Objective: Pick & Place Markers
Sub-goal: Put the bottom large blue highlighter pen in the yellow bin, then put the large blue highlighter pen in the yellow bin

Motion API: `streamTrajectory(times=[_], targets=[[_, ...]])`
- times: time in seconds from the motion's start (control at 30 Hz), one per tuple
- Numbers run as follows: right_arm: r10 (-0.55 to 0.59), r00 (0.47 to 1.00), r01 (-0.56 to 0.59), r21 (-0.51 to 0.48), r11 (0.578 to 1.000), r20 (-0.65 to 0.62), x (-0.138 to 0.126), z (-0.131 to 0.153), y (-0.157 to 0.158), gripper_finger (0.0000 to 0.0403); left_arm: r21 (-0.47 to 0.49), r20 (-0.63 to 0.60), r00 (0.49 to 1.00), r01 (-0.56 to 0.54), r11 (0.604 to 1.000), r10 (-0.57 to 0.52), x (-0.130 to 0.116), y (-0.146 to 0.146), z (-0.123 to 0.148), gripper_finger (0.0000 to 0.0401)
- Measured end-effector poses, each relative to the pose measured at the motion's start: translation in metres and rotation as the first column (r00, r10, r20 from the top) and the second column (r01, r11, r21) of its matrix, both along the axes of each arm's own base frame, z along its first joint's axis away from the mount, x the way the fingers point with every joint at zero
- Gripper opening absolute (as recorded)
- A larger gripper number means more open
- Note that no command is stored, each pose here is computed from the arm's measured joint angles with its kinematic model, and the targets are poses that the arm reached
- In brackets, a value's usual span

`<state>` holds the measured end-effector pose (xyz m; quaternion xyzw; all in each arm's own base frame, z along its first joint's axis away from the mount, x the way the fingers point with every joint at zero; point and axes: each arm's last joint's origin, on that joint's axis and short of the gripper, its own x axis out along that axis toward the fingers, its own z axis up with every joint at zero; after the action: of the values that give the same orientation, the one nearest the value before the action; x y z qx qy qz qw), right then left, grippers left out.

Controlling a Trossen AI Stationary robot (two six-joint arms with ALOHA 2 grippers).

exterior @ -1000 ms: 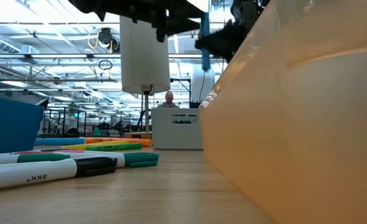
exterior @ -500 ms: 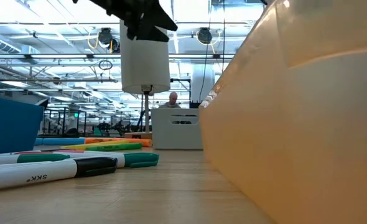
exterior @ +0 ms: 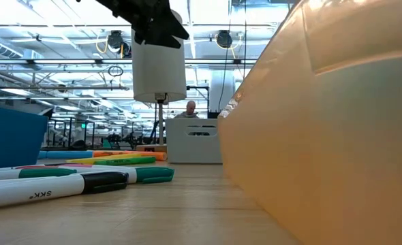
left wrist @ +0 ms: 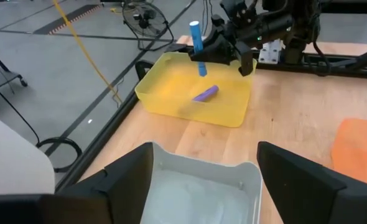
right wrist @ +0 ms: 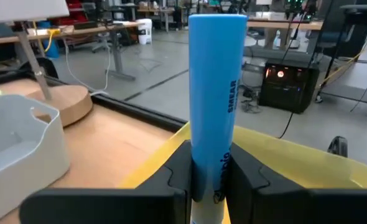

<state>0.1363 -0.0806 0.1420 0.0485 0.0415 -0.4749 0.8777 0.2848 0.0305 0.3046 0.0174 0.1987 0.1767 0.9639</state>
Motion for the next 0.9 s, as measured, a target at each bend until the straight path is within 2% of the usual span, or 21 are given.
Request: streamTrajectory(times=[0.2, 0.43, 0.57, 0.67, 0.8, 0.9], targets=[[-0.029, 0.999, 0.029, -0.011, 1.0, 0.02, -0.002, 0.0021, -0.0037, 0.0052, 0.0, 0.002, 1.0, -0.001, 1.0, 0.001, 0.0001, -0.0001, 0.0002, 0.0275], [-0.036, 0.999, 0.037, -0.009, 0.999, 0.018, -0.0027, 0.0018, -0.0046, 0.0186, -0.006, 0.004, 1.0, -0.004, 1.0, 0.004, 0.0001, -0.0001, 0.0002, 0.0278], [-0.036, 0.999, 0.037, -0.008, 0.999, 0.018, -0.0027, 0.0018, -0.0046, 0.0232, -0.006, 0.005, 1.0, -0.004, 1.0, 0.004, 0.0001, -0.0001, 0.0002, 0.0275], [-0.036, 0.999, 0.037, -0.007, 0.999, 0.02, -0.0027, 0.0018, -0.0046, 0.0247, -0.009, 0.006, 1.0, -0.005, 1.0, 0.005, 0.0001, -0.0001, 0.0002, 0.0273], [-0.038, 0.998, 0.038, -0.001, 0.999, 0.058, -0.0024, 0.0035, -0.0047, 0.0247, -0.009, 0.002, 1.0, -0.005, 1.0, 0.005, -0.0001, -0.0001, -0.0001, 0.028], [0.022, 0.992, -0.019, -0.026, 0.999, 0.123, -0.0006, 0.0098, -0.0037, 0.0242, -0.011, -0.03, 1.0, -0.005, 1.0, 0.005, -0.0013, -0.0002, -0.003, 0.0284]])
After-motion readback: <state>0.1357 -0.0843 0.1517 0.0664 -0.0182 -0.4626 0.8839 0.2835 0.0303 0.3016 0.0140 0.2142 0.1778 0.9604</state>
